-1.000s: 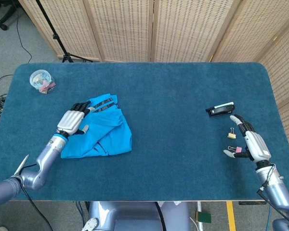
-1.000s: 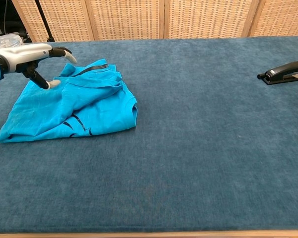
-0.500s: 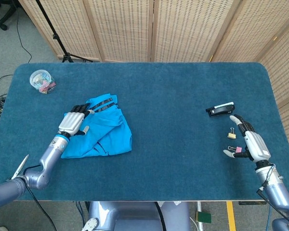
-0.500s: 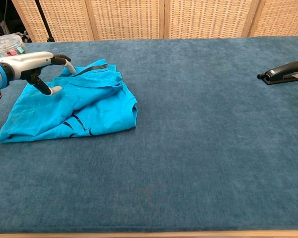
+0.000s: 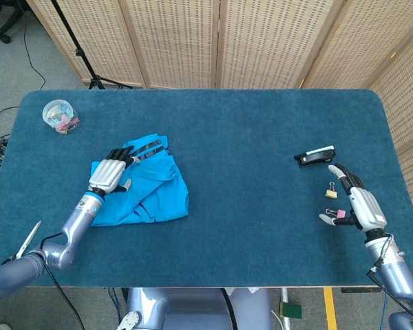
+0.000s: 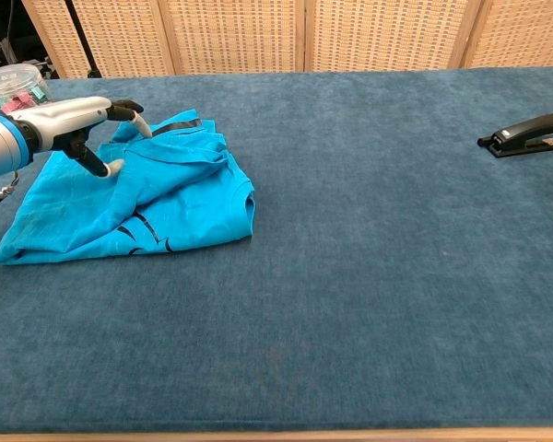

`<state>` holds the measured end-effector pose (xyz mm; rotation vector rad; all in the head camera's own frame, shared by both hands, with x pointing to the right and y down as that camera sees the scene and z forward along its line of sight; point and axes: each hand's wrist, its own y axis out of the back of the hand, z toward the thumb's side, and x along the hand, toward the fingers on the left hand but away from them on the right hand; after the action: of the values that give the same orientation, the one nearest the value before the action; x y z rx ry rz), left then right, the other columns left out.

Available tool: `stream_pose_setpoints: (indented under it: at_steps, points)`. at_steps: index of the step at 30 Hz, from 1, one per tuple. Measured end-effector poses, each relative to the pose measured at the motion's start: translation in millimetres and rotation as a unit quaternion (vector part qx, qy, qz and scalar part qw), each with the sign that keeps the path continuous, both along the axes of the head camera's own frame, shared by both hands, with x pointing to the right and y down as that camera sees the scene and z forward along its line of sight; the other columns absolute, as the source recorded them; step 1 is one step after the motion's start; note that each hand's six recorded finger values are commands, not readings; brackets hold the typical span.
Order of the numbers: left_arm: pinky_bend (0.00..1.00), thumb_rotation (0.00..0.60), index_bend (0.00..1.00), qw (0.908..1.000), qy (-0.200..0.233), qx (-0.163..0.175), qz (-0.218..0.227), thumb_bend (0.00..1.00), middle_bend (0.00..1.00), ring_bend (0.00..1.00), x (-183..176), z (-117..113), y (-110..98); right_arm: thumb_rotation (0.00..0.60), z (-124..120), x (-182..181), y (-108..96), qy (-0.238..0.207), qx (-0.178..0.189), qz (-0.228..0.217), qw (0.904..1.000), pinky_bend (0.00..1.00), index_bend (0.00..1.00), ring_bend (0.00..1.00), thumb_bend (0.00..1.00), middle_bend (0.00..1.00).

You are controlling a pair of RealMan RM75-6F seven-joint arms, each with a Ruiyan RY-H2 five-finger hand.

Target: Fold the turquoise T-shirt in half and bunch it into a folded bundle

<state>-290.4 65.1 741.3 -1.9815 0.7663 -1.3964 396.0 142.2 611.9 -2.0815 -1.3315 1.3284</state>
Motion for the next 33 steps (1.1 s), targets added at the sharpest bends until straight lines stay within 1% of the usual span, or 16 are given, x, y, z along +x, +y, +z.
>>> stream_pose_setpoints:
  at_steps: [7,16,21,27,33]
  points:
    - [0.0,0.6,0.3,1.0,-0.003,-0.002,-0.001,0.48,0.0,0.0,1.0,3.8,-0.2,0.6,-0.4,0.2,-0.1,0.0,0.001,0.001,1.0,0.0,0.0,0.0,0.0,0.0]
    - [0.0,0.6,0.4,1.0,-0.004,-0.002,-0.003,0.5,0.0,0.0,2.6,7.9,-0.9,0.6,0.3,0.0,0.2,0.0,0.0,-0.001,1.0,0.0,0.0,0.0,0.0,0.0]
    - [0.0,0.6,0.47,1.0,0.0,0.0,-0.006,0.52,0.0,0.0,3.8,9.5,-1.0,0.6,0.8,-0.3,0.3,0.001,-0.001,-0.001,1.0,0.0,0.0,0.0,0.0,0.0]
    - [0.0,0.6,0.48,0.9998,0.009,0.008,-0.014,0.52,0.0,0.0,4.7,7.8,-3.1,0.6,1.6,-0.5,0.6,0.002,-0.002,-0.002,1.0,0.0,0.0,0.0,0.0,0.0]
    - [0.0,0.6,0.48,0.9993,0.017,0.027,-0.019,0.52,0.0,0.0,4.7,3.6,-7.8,0.6,2.7,-1.5,1.2,0.003,-0.004,-0.004,1.0,0.0,0.0,0.0,0.0,0.0]
